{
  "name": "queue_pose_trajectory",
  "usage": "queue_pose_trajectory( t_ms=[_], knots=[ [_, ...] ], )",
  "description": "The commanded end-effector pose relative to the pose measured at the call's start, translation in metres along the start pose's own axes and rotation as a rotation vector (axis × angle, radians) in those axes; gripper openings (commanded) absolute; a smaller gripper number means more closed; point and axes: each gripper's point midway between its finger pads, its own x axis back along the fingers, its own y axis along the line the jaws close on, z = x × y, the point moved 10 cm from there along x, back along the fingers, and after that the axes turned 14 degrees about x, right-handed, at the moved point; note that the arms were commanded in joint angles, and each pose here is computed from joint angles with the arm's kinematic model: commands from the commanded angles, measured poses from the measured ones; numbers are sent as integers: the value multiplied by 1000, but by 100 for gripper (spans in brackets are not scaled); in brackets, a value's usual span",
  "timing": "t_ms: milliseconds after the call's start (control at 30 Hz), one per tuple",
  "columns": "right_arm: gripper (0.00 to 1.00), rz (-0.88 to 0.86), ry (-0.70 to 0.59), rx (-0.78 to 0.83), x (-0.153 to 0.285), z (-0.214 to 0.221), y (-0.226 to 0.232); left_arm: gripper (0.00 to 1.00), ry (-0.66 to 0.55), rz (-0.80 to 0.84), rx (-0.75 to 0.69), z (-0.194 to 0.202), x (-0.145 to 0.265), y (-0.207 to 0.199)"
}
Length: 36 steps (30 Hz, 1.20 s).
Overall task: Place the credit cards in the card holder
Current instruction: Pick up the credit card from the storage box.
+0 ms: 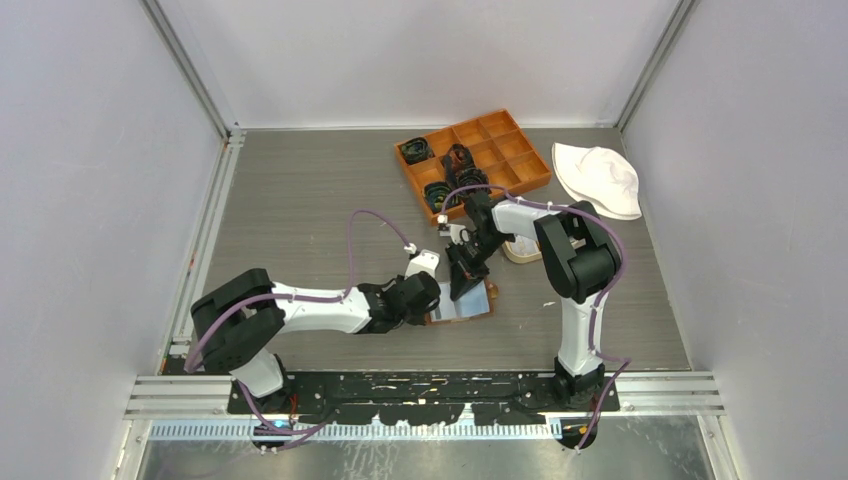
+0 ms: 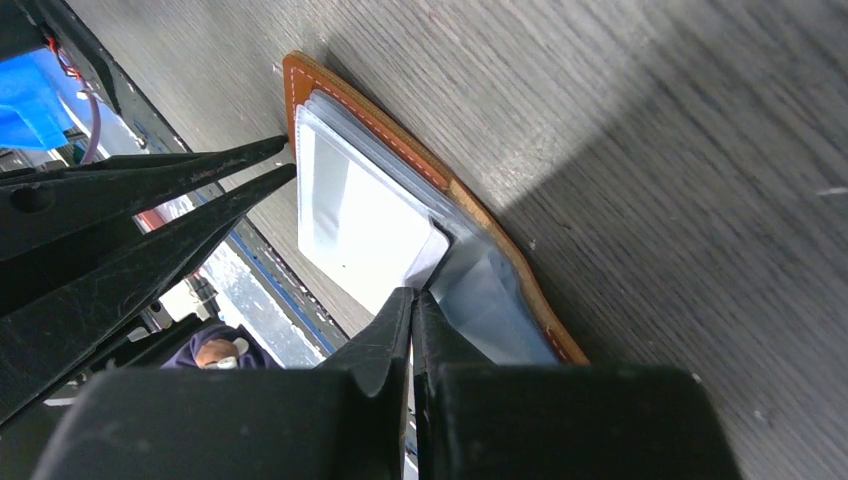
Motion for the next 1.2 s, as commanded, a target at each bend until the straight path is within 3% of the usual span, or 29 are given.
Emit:
queue_pose_trajectory(
  t_ms=[0, 400, 667, 967, 1067, 1167],
  knots=[
    [7, -77, -50, 17, 1, -10, 9, 12, 47, 38, 28, 5, -3, -6],
    [10, 0, -78, 155, 29, -12, 19, 14, -31, 39, 46, -7, 24, 5],
    [13, 54, -115, 255, 53, -12, 30, 17, -126, 138, 77, -17, 54, 12],
    [15, 231, -380, 291, 133, 2, 27, 43, -233, 364, 147, -18, 75, 17],
    [24, 346, -499, 274, 164, 13, 20, 52, -258, 437, 180, -14, 77, 18],
    [40, 483, -591, 239, 189, 24, 12, 57, -284, 495, 202, -12, 79, 19]
  ],
)
